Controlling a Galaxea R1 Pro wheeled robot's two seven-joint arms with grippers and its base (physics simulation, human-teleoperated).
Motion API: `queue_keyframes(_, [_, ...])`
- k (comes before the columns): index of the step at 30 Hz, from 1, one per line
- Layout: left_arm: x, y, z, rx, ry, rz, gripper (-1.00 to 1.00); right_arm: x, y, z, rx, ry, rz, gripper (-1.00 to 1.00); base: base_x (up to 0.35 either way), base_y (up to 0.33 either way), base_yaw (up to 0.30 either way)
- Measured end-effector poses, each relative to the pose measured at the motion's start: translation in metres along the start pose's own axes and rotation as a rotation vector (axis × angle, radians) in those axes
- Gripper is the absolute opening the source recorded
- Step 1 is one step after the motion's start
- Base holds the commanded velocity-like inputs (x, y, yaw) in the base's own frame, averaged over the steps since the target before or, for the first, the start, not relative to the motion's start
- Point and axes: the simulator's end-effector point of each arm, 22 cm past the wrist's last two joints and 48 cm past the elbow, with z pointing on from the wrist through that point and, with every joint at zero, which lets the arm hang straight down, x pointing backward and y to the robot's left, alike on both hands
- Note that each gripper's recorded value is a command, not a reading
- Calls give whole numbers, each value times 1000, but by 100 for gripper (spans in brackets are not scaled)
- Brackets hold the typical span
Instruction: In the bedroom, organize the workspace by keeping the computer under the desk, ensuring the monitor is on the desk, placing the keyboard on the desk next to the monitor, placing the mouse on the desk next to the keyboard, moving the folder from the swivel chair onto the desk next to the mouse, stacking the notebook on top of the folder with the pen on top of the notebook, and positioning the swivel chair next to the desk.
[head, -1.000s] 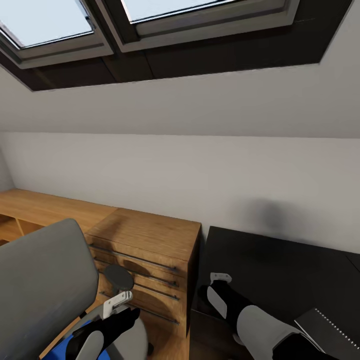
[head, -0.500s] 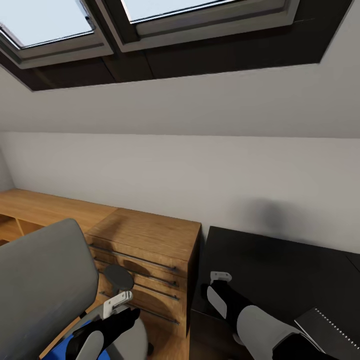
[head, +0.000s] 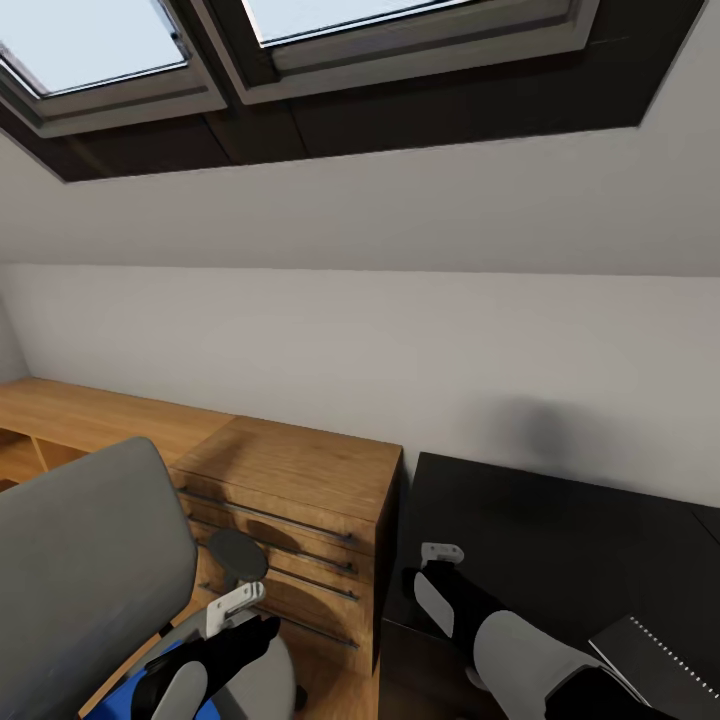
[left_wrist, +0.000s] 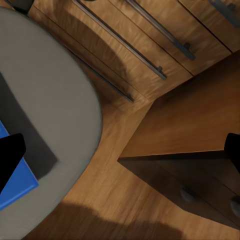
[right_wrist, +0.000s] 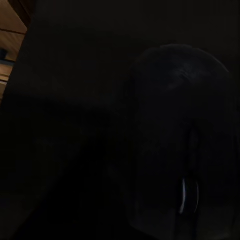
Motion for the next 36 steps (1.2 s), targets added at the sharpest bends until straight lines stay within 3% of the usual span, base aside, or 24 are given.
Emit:
queue_keyframes(13, [-9, -4, -11, -1, -3, 1, 100, -8, 0, -11, 0, -1, 0, -100, -5, 0, 0])
queue_keyframes(18, [-12, -7, -16, -1, -2, 2, 100, -16, 0, -17, 0, -14, 4, -100, -218, 0, 0])
queue_keyframes(20, [-12, -12, -18, 5, 1, 11, 100, -31, 0, -20, -1, -75, 30, -100, -326, 0, 0])
queue_keyframes(26, [-15, -15, -25, 5, 3, 16, 100, -53, 3, -31, -9, -125, 49, -100, -334, 0, 0])
queue_keyframes(30, [-15, -21, -29, 10, 6, 29, 100, -95, 2, -49, -30, -205, 62, -100, -309, 0, 0])
queue_keyframes(36, [-11, -33, -37, 22, 15, 60, 100, -127, -34, -85, 1, -282, 54, -100, -67, 0, 0])
